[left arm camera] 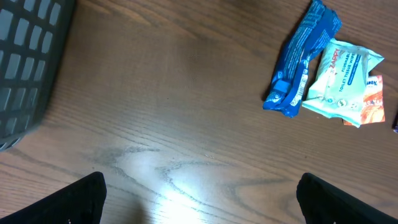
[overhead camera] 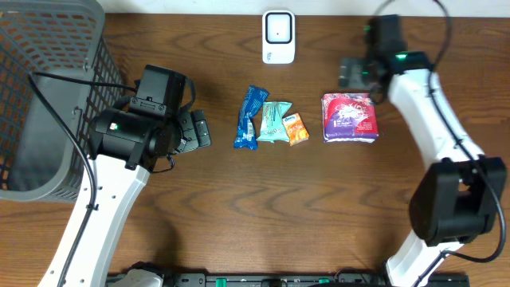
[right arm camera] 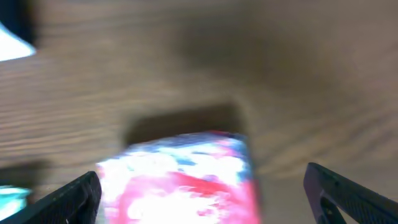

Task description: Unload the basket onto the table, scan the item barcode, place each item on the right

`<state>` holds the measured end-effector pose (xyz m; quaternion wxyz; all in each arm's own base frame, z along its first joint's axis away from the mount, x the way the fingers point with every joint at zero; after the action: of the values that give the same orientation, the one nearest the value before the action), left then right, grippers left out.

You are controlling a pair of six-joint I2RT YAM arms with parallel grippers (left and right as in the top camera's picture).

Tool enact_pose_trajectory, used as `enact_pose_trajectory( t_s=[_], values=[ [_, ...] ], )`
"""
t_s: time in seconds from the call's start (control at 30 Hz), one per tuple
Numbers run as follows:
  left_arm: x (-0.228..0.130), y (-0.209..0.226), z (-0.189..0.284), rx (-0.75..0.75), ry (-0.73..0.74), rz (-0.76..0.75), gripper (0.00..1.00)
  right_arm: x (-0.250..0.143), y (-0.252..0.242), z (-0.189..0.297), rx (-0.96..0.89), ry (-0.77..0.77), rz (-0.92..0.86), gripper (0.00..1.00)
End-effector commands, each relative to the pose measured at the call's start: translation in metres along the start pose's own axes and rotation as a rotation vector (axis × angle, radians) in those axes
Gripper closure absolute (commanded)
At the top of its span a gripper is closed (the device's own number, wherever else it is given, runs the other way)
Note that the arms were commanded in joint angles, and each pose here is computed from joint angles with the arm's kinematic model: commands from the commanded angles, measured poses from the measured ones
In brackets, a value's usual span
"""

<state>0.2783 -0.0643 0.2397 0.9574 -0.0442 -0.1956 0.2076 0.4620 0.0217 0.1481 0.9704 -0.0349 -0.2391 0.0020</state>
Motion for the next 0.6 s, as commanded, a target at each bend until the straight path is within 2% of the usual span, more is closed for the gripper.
enact_pose_trajectory(
  t_s=[0.0, 0.13, 0.33, 0.5, 0.57],
  values=[
    [0.001, 0.003, -0.002, 0.017, -0.001, 0.012, 0.02, -0.006, -0.029, 0.001, 0.089, 0.021, 0.0, 0.01],
    [0.001, 0.003, -0.002, 0.018, -0.001, 0.012, 0.02, -0.022, -0.044, -0.008, 0.237, 0.039, -0.029, 0.01],
    [0.001, 0.003, -0.002, 0.018, -0.001, 0.012, 0.02, -0.039, -0.037, -0.021, 0.521, -0.034, -0.082, 0.09],
    [0.001, 0.003, -0.002, 0.018, -0.001, 0.012, 0.02, -0.063, -0.032, -0.04, 0.535, -0.016, -0.092, 0.22],
    [0.001, 0.003, -0.002, 0.017, -0.001, 0.012, 0.02, -0.072, -0.029, -0.046, 0.538, -0.005, -0.092, 0.24]
  ],
)
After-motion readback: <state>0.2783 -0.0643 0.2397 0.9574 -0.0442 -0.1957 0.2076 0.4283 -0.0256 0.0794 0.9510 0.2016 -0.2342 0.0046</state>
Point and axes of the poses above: each gripper's point midway between its finger pads, its own z axis back along the fingers, its own y axis along the line the jaws close on, x = y × z, the point moved 2 cm from there along z, back along the fingers, and after that the axes turned 10 degrees about z, right-handed, at the moved point
